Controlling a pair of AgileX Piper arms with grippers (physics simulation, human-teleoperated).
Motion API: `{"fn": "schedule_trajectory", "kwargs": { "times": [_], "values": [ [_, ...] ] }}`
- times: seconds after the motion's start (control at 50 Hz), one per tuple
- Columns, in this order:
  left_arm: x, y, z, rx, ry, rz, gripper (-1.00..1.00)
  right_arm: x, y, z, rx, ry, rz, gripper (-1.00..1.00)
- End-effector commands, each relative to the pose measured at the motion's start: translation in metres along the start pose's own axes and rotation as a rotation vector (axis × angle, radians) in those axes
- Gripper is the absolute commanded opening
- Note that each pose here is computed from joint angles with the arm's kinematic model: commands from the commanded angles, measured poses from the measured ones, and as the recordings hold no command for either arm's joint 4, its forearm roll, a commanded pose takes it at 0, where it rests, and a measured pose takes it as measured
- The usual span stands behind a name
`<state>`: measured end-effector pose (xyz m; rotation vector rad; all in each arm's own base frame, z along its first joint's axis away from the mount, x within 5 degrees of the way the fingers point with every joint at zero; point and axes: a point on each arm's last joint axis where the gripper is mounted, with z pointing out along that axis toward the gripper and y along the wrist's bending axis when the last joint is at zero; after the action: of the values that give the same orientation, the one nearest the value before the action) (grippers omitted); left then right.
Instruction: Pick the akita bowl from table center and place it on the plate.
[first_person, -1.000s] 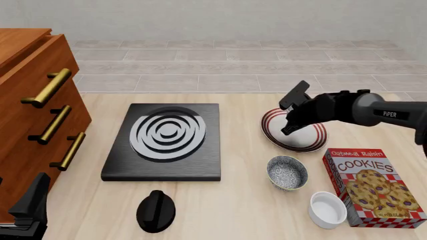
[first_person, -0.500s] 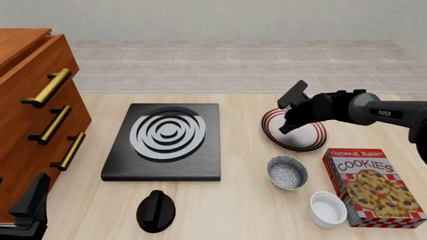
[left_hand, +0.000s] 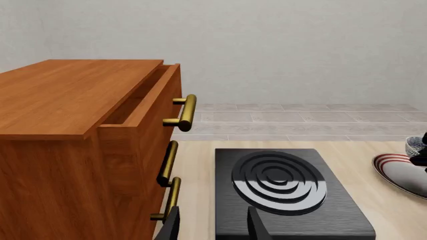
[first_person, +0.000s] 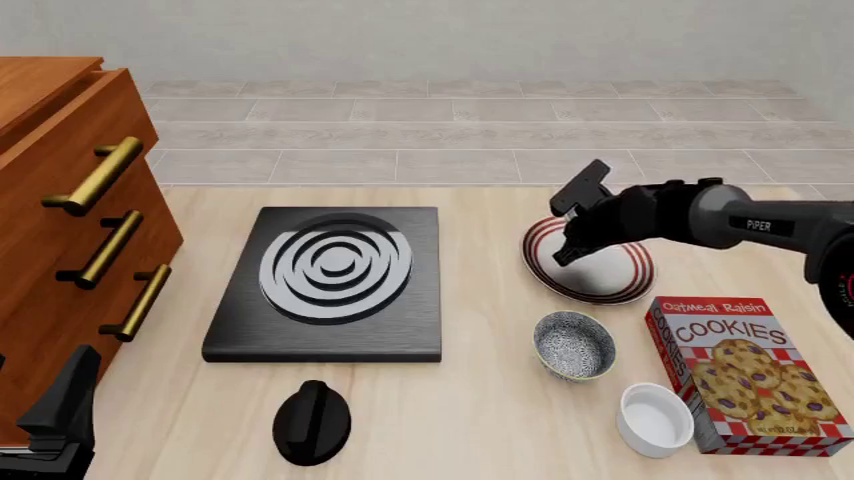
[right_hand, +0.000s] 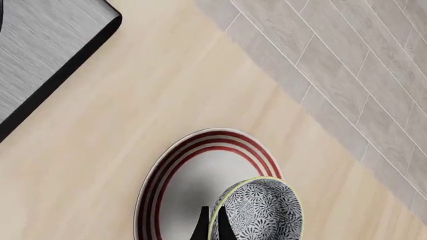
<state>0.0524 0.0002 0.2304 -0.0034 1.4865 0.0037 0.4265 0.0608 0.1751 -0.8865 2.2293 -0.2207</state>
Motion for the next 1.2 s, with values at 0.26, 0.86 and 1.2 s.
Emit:
{"fn": "schedule_trajectory", "kwargs": {
  "times": [0.26,0.86,1.2],
  "values": [
    [0.000,0.000,0.000,0.000,0.000,0.000,1.00,-0.005,-0.003,0.007,0.009,-0.010,0.020,-1.00],
    [0.000,0.000,0.000,0.000,0.000,0.000,1.00,-0.007,0.001,0.011,0.003,-0.014,0.053,-1.00],
    [0.000,0.000,0.000,0.000,0.000,0.000,1.00,-0.010,0.005,0.015,-0.005,-0.016,0.071,-1.00]
  ]
}}
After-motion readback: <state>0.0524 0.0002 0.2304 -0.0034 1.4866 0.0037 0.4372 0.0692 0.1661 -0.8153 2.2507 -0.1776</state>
